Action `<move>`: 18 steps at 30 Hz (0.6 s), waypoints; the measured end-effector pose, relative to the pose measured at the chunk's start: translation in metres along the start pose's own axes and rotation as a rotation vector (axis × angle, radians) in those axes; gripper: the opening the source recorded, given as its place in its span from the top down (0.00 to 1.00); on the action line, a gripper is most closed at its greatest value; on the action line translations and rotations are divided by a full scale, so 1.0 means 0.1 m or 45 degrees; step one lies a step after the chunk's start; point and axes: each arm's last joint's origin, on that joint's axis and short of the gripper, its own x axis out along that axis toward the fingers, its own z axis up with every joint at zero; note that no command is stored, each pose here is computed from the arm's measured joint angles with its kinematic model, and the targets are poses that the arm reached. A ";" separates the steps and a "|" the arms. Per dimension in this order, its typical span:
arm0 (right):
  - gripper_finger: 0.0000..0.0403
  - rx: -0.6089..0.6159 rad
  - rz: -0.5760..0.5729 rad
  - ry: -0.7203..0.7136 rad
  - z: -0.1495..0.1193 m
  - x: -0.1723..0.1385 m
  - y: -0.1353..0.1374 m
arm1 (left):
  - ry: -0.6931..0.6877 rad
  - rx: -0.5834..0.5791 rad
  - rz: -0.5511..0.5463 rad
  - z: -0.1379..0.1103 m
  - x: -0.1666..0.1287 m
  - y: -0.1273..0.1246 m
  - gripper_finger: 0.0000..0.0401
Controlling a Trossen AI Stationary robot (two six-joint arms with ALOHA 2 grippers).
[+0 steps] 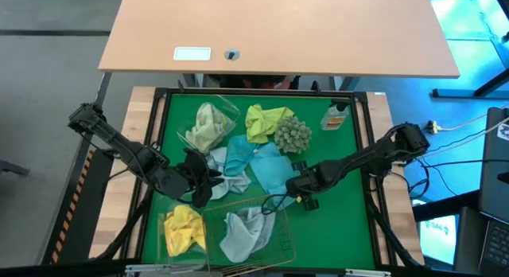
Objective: Sort microfiber towel by color & place in baskets
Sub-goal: Put the right blue microfiber towel into the wire basket
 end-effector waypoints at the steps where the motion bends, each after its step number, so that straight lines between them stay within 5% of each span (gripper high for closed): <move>1: 0.93 0.002 -0.007 -0.023 0.00 -0.06 -0.01 | 0.000 0.000 0.001 0.00 0.00 0.00 0.71; 18: 0.99 0.095 -0.204 -0.543 -0.22 -1.20 -0.16 | 0.004 0.006 0.009 -0.01 0.02 0.00 0.71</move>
